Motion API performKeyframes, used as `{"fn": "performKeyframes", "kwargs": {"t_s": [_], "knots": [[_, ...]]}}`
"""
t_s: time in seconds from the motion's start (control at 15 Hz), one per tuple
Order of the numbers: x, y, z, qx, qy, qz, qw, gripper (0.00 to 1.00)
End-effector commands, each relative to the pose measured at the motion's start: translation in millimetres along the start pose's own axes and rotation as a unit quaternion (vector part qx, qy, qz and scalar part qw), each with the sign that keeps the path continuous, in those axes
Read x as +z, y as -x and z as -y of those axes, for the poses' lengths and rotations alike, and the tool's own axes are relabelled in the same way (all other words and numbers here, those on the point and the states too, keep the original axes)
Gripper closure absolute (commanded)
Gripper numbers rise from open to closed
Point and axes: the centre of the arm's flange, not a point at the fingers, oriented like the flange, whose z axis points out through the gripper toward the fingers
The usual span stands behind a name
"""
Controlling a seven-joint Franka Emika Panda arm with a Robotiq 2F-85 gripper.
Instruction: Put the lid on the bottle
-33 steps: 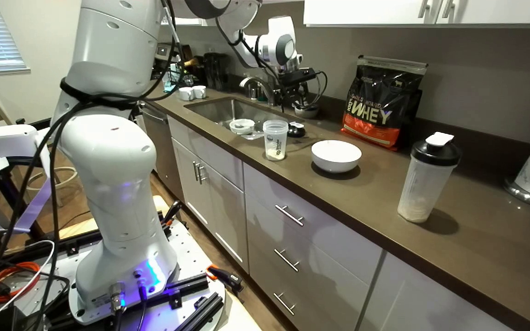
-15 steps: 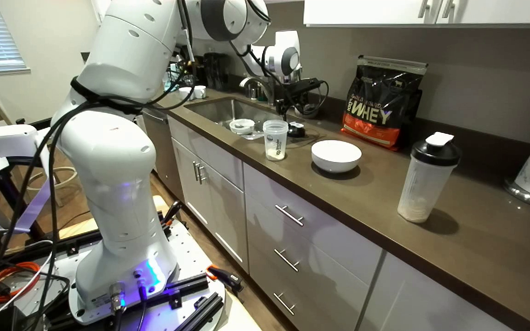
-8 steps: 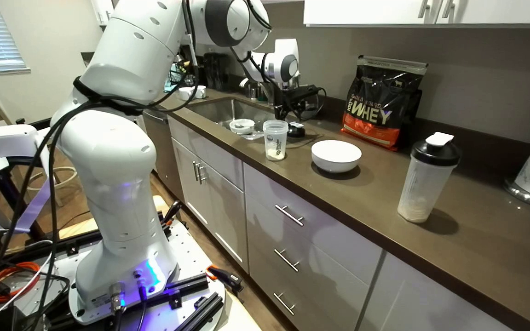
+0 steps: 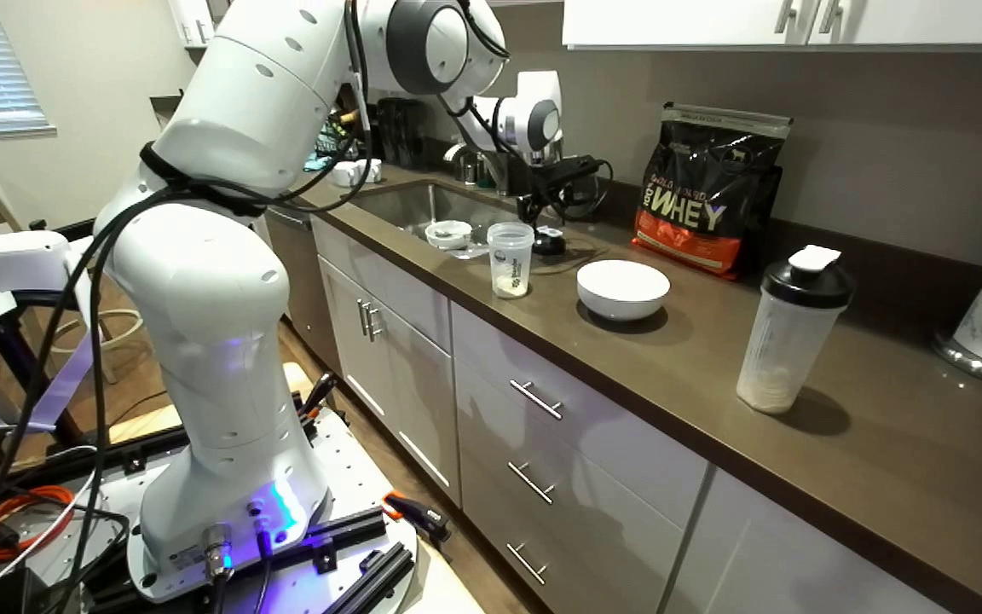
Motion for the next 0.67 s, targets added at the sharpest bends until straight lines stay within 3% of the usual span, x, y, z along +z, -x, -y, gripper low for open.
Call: {"fn": "performKeyframes", "kwargs": {"t_s": [0.0,0.07,0.27,0.4,0.47,0.53,0.6], "knots": [[-2,1,-15,-0.016,0.002,0.01,0.9998,0.18],[0,1,-13,-0.016,0.002,0.01,0.9998,0.19],[3,2,-15,-0.015,0.0,0.01,0.9998,0.39],[7,2,-14,-0.015,-0.002,0.011,0.9998,0.3],[8,2,-14,-0.015,-0.002,0.011,0.9998,0.34],[9,2,-15,-0.015,-0.003,0.011,0.9998,0.51],[9,3,-14,-0.015,-0.004,0.012,0.9998,0.52]]}}
